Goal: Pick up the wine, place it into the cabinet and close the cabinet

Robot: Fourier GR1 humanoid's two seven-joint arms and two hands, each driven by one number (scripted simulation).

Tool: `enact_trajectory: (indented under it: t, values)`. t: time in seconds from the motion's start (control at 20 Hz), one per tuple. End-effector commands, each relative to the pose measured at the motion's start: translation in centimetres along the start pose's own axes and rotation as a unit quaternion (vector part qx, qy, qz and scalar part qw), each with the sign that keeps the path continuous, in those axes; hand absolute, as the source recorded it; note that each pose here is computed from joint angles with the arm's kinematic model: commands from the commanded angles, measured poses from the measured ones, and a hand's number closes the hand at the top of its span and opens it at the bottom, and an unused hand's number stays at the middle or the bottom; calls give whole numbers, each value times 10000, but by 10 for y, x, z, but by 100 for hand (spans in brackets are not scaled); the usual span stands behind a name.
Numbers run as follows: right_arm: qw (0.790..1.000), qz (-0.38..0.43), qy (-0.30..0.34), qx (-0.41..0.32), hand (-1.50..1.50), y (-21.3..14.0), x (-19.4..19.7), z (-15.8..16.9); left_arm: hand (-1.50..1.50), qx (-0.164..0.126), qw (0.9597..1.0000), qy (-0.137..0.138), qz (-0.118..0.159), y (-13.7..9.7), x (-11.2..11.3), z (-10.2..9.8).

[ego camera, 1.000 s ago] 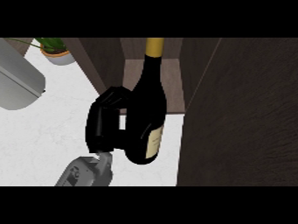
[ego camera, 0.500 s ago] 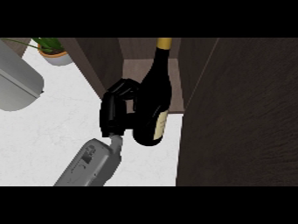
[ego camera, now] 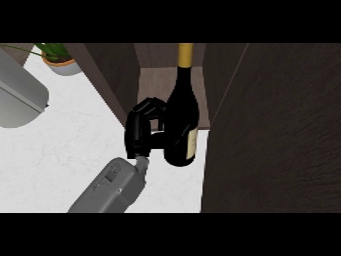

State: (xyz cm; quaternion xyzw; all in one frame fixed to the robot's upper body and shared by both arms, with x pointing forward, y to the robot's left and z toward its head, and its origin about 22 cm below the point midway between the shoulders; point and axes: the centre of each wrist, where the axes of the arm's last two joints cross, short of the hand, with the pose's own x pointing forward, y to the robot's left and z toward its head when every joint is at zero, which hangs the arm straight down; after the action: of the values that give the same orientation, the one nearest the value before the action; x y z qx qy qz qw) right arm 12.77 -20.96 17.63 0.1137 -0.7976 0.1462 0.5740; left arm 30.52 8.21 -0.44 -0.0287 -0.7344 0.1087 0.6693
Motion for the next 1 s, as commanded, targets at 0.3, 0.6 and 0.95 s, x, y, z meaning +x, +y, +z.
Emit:
enact_trajectory:
  t: [0.3,0.6,0.95]
  values:
    - [9981,-340,-396,321,-150,3,38,30,150,271,9989,149,352,8,-16,-31]
    - [9983,-339,-411,248,-150,-4,34,23,150,328,9988,244,282,-10,-8,-45]
    - [9982,-487,-328,151,-150,5,36,31,150,379,9981,304,377,-4,-4,-66]
